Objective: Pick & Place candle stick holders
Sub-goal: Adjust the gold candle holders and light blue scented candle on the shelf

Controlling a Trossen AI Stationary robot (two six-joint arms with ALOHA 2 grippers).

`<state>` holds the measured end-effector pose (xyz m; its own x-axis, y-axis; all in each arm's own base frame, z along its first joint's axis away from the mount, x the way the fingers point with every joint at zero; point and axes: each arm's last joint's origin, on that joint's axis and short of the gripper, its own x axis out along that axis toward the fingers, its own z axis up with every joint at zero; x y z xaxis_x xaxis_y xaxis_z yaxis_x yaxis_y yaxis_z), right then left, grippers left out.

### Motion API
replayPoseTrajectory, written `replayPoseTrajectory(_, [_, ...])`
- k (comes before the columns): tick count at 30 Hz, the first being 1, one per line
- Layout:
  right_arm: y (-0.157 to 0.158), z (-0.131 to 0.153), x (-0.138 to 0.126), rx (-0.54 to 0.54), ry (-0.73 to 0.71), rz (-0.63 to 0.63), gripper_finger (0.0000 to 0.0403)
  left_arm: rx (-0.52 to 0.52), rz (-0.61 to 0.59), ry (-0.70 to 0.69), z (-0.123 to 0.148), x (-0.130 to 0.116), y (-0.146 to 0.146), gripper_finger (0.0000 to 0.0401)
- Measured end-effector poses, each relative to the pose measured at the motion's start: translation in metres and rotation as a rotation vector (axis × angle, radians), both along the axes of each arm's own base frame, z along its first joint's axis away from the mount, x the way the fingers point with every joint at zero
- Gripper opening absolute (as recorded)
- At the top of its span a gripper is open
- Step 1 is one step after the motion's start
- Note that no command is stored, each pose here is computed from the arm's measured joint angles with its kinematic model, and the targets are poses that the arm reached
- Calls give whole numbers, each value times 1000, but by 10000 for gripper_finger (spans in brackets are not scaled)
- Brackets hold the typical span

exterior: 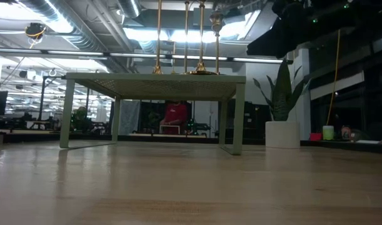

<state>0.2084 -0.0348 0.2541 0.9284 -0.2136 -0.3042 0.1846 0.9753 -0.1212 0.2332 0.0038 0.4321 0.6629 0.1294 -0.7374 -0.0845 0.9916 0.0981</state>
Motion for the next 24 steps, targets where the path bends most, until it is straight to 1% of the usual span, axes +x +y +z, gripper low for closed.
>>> replayPoseTrajectory(2, [0, 0, 0, 2, 0, 0, 200, -2, 0, 12, -3, 4, 0, 264])
replayPoseTrajectory(6, [0, 0, 0, 1, 0, -1, 200, -12, 24, -3, -2, 4, 0, 242])
replayPoseTrajectory(8, [0, 0, 0, 2, 0, -1, 200, -29, 46, -18, -9, 5, 0, 233])
replayPoseTrajectory(10, [0, 0, 0, 1, 0, -1, 200, -59, 71, -45, -22, 4, 0, 226])
replayPoseTrajectory(12, [0, 0, 0, 1, 0, -1, 200, -95, 79, -111, -35, 3, 0, 222])
replayPoseTrajectory(14, [0, 0, 0, 1, 0, -1, 200, -107, 94, -209, -41, -7, 0, 219])
replayPoseTrajectory(16, [0, 0, 0, 0, 1, 0, 200, -77, 135, -308, -44, -20, 2, 218])
replayPoseTrajectory(19, [0, 0, 0, -4, 2, 1, 200, -17, 215, -376, -61, -34, 5, 219])
replayPoseTrajectory(22, [0, 0, 0, -5, 2, 1, 200, -36, 184, -456, -81, -31, 4, 219])
replayPoseTrajectory(24, [0, 0, 0, -7, 3, -2, 200, -23, 156, -492, -92, -25, 3, 219])
